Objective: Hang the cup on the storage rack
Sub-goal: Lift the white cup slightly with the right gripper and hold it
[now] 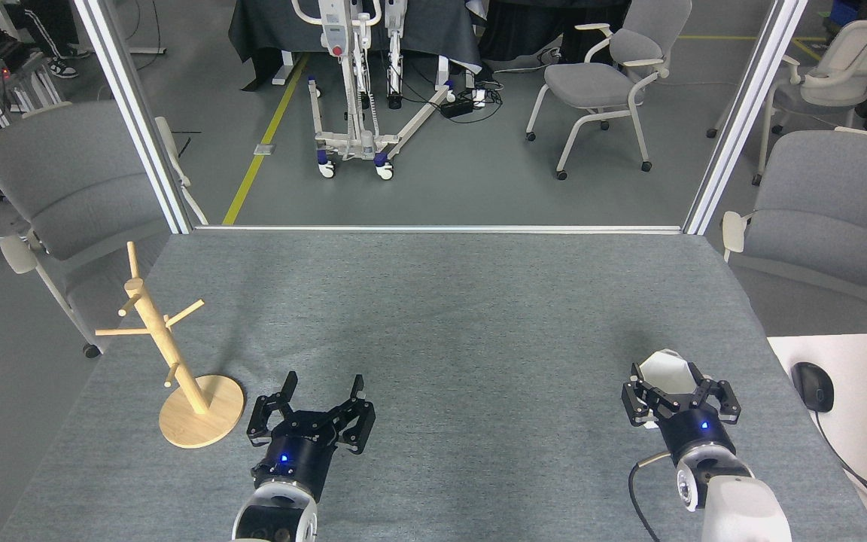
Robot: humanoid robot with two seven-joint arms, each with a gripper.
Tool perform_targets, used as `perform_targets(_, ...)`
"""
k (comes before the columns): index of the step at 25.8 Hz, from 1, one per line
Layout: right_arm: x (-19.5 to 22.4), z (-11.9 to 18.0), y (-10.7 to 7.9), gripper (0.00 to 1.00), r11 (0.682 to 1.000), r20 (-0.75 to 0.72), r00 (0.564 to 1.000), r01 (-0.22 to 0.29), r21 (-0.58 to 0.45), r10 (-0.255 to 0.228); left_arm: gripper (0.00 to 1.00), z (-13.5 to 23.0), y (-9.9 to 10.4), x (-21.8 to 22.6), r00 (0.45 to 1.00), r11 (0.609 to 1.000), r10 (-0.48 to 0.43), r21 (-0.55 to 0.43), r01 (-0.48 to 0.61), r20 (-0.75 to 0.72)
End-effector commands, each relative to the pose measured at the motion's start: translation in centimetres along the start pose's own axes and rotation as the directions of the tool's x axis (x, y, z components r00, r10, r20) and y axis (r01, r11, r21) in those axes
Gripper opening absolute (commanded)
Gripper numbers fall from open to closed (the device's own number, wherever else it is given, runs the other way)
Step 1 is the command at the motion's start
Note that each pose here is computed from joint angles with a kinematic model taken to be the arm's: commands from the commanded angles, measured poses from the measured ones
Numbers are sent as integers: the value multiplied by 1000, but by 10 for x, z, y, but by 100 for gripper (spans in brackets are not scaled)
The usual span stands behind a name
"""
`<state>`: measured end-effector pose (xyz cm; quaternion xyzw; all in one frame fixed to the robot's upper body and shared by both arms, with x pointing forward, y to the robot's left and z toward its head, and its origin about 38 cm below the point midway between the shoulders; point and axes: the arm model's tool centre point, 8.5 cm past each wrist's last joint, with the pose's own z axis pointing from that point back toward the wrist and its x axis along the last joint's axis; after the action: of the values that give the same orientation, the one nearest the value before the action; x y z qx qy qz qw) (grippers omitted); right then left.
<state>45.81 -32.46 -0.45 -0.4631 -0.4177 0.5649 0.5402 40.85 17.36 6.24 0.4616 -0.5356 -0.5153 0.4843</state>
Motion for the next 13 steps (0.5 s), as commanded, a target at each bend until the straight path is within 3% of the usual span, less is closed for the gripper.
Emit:
perform_targets(1, 1, 1, 8, 16, 1000, 14, 1000, 4, 30, -4, 99, 0, 0, 0, 1000, 1000, 0, -1, 0, -1)
perform_targets(4, 0, 0, 6, 5, 999, 11, 1000, 10, 38, -10, 99, 0, 0, 0, 1000, 1000, 0, 0, 0, -1)
perform_targets(8, -6, -2, -1, 4, 993, 46, 998, 40, 112, -45, 99, 0, 1, 0, 1000, 1000, 0, 2, 0, 4)
perform_targets(13, -20, -9, -34, 0, 983, 57, 992, 106, 148, -116, 99, 0, 3, 1, 1000, 1000, 0, 14, 0, 11)
